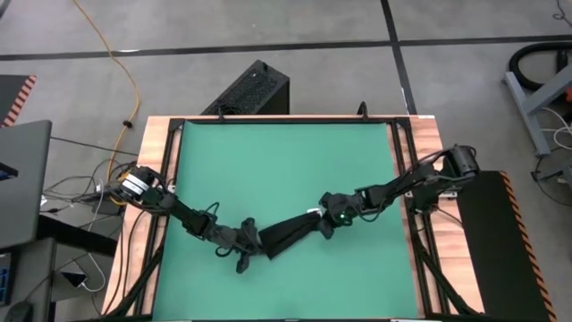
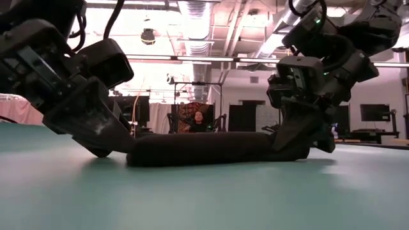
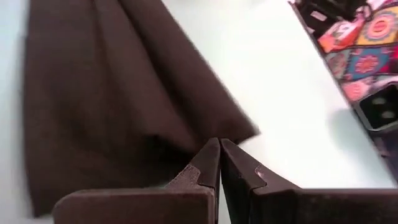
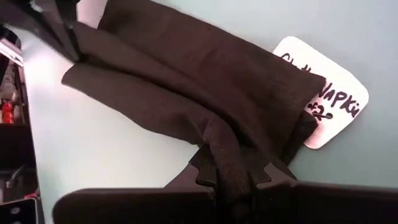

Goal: Roll towel into tight, uniform cylinder
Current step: Roll the black towel

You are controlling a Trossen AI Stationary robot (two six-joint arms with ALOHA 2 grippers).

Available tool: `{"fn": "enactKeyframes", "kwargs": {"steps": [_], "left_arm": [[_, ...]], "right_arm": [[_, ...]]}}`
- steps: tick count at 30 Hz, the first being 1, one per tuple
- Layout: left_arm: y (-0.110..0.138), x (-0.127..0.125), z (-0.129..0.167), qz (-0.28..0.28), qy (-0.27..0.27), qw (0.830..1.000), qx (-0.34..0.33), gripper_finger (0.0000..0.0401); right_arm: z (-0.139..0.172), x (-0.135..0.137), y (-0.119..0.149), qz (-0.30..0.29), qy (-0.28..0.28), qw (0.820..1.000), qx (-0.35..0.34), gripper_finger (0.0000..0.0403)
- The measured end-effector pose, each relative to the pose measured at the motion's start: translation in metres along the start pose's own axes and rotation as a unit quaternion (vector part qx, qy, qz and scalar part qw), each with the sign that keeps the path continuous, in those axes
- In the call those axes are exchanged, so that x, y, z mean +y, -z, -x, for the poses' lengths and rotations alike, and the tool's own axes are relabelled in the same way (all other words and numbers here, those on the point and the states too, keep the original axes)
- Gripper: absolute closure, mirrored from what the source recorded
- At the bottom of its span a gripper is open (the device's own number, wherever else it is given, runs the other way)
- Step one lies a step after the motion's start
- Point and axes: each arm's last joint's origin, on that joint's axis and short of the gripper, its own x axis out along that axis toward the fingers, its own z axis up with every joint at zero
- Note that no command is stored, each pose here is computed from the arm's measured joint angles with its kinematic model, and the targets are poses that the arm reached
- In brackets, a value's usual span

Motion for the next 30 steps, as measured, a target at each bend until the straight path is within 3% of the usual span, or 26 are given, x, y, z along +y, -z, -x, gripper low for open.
{"fn": "enactKeyframes", "kwargs": {"steps": [7,10,13,17,20,24,26,30], "left_arm": [[-0.018,-0.018,0.012,0.031,0.078,0.996,-0.005,0.0401],[-0.033,-0.024,0.022,0.023,0.075,0.996,-0.038,0.0401],[-0.045,-0.028,0.028,-0.021,0.022,0.999,-0.035,0.0401],[-0.063,-0.038,0.026,-0.11,-0.076,0.991,0.023,0.0401],[-0.077,-0.054,0.024,-0.199,-0.111,0.972,0.048,0.0401],[-0.083,-0.061,0.027,-0.308,-0.191,0.931,0.034,0.0401],[-0.079,-0.051,0.027,-0.332,-0.218,0.917,0.037,0.0401],[-0.069,-0.026,0.029,-0.321,-0.225,0.92,0.019,0.0401]], "right_arm": [[0.0,-0.005,-0.004,-0.011,0.011,1.0,0.001,0.0368],[0.0,-0.006,-0.004,-0.012,0.012,1.0,0.006,0.0368],[0.0,-0.004,-0.004,-0.011,-0.005,1.0,0.012,0.0368],[0.0,-0.002,-0.005,-0.01,-0.024,1.0,0.014,0.0368],[0.0,0.0,-0.006,-0.01,-0.039,0.999,0.02,0.0368],[0.0,0.0,-0.006,-0.01,-0.061,0.997,0.041,0.0368],[0.0,0.002,-0.005,-0.008,-0.069,0.997,0.047,0.0368],[0.0,0.005,-0.004,0.003,-0.085,0.995,0.05,0.0367]]}}
